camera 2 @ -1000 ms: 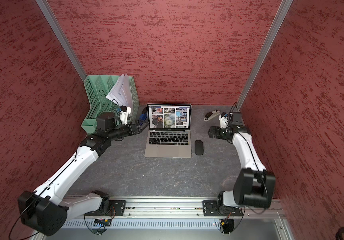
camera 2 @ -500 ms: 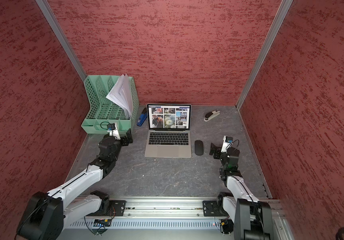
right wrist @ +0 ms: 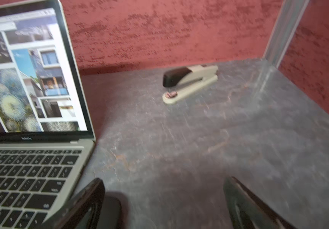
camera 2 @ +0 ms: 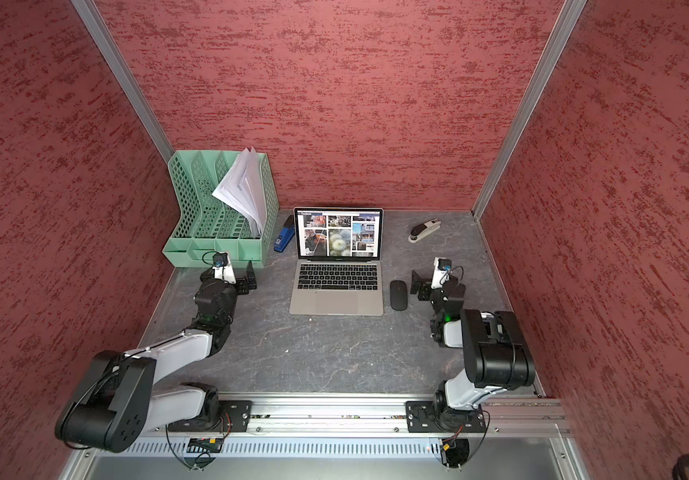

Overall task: Remove the wireless mouse receiver from the laptop
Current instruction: Reset both arms

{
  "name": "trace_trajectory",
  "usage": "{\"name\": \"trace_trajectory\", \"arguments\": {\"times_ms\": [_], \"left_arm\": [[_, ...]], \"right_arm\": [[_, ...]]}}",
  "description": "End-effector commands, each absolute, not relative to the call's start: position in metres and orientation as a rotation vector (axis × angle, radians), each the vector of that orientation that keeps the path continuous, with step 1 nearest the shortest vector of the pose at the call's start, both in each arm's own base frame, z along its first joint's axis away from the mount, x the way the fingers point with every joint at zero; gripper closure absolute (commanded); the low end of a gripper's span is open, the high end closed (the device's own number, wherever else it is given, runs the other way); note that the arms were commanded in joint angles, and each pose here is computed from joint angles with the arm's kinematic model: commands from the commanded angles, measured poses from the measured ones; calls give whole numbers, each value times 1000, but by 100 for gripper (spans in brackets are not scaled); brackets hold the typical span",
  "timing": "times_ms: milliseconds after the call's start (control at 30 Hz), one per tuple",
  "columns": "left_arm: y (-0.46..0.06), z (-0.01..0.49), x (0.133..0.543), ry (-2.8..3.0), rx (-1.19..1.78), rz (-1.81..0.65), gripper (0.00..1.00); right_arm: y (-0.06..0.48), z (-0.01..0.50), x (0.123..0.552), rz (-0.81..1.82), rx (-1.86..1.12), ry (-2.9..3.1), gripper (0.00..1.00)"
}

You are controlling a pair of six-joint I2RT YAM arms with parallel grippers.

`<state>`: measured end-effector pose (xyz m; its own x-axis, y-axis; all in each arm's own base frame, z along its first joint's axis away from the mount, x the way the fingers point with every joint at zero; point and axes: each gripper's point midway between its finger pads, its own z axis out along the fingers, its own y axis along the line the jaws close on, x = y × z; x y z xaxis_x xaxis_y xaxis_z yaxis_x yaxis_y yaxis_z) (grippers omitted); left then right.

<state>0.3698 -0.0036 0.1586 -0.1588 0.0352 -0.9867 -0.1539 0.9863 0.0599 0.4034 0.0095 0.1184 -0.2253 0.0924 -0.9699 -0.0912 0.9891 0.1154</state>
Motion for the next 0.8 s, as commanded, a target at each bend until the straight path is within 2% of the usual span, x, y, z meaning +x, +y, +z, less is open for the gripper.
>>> {"name": "trace_trajectory", "arguments": {"times_ms": [0,200,267,367,767], "left_arm": [[-2,152,369,1692,-76,144,0],[10,121,389,1740,-106,11,0],[-1,111,394,1829,-43,-28,0],[6,115,402,1828,-60,-113,0],[4,113,401,1837,-60,-74,0]], "right_arm": [[14,115,405,110,-39,1823,2],[14,116,404,110,-39,1821,1],[14,116,404,110,-38,1820,2],[14,116,404,110,-38,1819,2],[14,117,404,110,-36,1819,2]]}}
